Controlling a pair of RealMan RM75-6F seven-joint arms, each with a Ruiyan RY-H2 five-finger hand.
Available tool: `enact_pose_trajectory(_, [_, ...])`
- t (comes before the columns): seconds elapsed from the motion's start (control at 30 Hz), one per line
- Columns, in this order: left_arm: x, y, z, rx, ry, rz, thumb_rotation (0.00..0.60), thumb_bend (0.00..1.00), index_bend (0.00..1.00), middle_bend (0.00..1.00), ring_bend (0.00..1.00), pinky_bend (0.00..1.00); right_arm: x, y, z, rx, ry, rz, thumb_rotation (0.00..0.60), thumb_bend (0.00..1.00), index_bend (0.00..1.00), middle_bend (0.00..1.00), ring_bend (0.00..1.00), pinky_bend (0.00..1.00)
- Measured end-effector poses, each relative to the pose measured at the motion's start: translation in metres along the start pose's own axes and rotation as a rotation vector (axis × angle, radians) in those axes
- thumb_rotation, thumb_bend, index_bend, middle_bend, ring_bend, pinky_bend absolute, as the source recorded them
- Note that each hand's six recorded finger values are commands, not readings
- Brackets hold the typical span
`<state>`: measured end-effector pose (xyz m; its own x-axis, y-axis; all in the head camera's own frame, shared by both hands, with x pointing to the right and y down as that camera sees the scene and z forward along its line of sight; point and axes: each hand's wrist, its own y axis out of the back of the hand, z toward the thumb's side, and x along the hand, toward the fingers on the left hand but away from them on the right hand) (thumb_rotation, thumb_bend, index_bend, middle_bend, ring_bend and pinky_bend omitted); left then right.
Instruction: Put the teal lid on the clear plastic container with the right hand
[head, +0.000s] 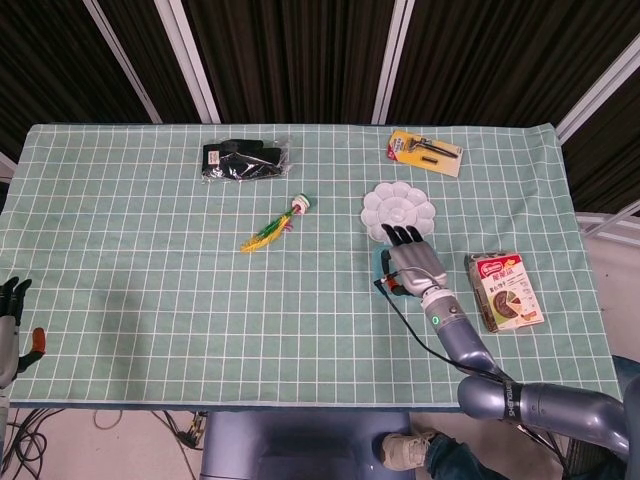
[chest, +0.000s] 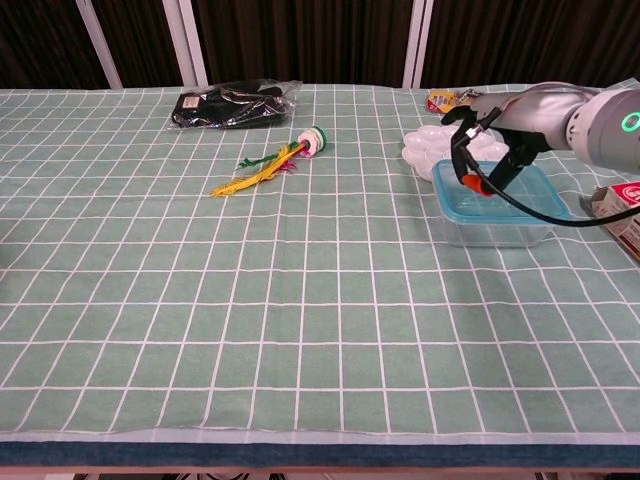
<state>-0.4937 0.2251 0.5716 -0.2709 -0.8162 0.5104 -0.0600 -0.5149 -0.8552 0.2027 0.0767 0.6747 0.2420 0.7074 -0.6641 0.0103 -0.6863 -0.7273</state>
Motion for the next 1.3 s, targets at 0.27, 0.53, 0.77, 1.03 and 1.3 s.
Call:
enact_pose_trajectory(0.27, [0.001, 0.000, 0.000, -0.006, 0.006, -0.007, 0.600, 0.53, 0.06, 0.00, 0.00, 0.00, -0.020, 0.007, -0.014, -0.012, -0.053, 0.015, 0.600, 0.52, 0.63, 0.02, 0.00, 0.00])
enact_pose_trajectory(0.53, [0.004, -0.001, 0.000, -0.005, 0.015, -0.013, 0.600, 0.52, 0.06, 0.00, 0.00, 0.00, -0.041, 0.003, -0.016, -0.009, -0.066, 0.027, 0.600, 0.52, 0.63, 0.02, 0.00, 0.00])
enact_pose_trajectory(0.77, [0.004, -0.001, 0.000, -0.008, 0.019, -0.015, 0.600, 0.53, 0.06, 0.00, 0.00, 0.00, -0.050, -0.002, -0.016, -0.016, -0.070, 0.037, 0.600, 0.52, 0.63, 0.02, 0.00, 0.00])
enact_pose_trajectory(1.03, [0.005, -0.001, -0.001, -0.009, 0.022, -0.018, 0.600, 0.53, 0.06, 0.00, 0.00, 0.00, -0.056, -0.004, -0.013, -0.046, -0.071, 0.040, 0.600, 0.52, 0.63, 0.02, 0.00, 0.00])
enact_pose_trajectory(1.3, [0.005, -0.001, -0.001, -0.010, 0.027, -0.022, 0.600, 0.53, 0.06, 0.00, 0.00, 0.00, -0.060, -0.004, -0.011, -0.064, -0.067, 0.037, 0.600, 0.52, 0.63, 0.02, 0.00, 0.00])
